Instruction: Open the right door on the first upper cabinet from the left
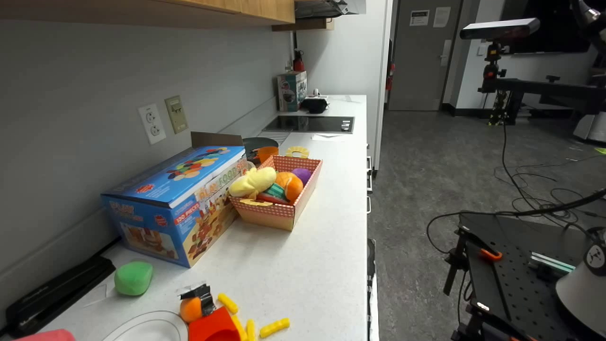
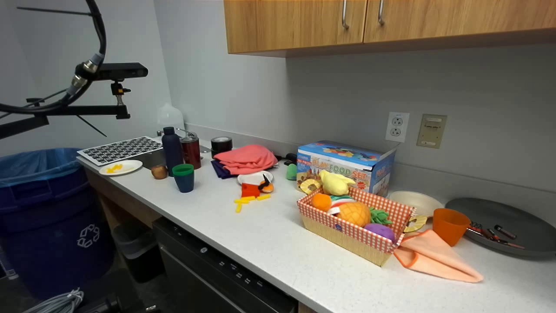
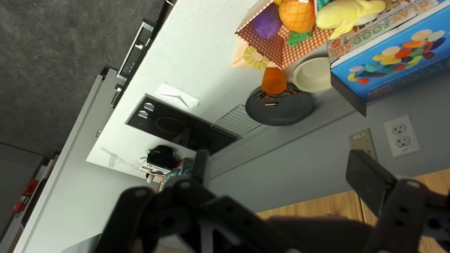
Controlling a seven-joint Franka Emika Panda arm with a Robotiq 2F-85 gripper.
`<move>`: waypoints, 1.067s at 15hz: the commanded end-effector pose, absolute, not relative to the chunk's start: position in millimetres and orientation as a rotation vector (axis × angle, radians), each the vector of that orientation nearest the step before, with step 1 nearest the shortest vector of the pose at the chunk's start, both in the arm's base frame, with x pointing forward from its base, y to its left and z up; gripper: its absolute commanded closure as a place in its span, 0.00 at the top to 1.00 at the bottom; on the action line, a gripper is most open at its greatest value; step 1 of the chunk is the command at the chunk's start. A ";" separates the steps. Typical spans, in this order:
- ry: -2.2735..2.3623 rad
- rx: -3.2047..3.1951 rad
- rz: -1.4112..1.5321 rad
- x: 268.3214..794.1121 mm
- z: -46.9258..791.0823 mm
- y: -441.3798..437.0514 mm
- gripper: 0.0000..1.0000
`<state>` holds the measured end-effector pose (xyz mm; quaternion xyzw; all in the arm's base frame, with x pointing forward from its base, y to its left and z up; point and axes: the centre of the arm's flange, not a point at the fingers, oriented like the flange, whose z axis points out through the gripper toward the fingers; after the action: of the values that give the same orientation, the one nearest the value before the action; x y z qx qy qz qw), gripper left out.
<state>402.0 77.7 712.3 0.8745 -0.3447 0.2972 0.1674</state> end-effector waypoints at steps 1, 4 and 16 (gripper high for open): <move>-0.981 2.488 0.846 402.0 712.3 77.6 1.00; -1.029 2.465 0.871 420.2 702.6 60.2 1.00; -1.101 2.650 0.864 477.8 674.6 -3.2 1.00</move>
<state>477.9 -3.3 674.5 0.8821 -0.3664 0.2872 0.0720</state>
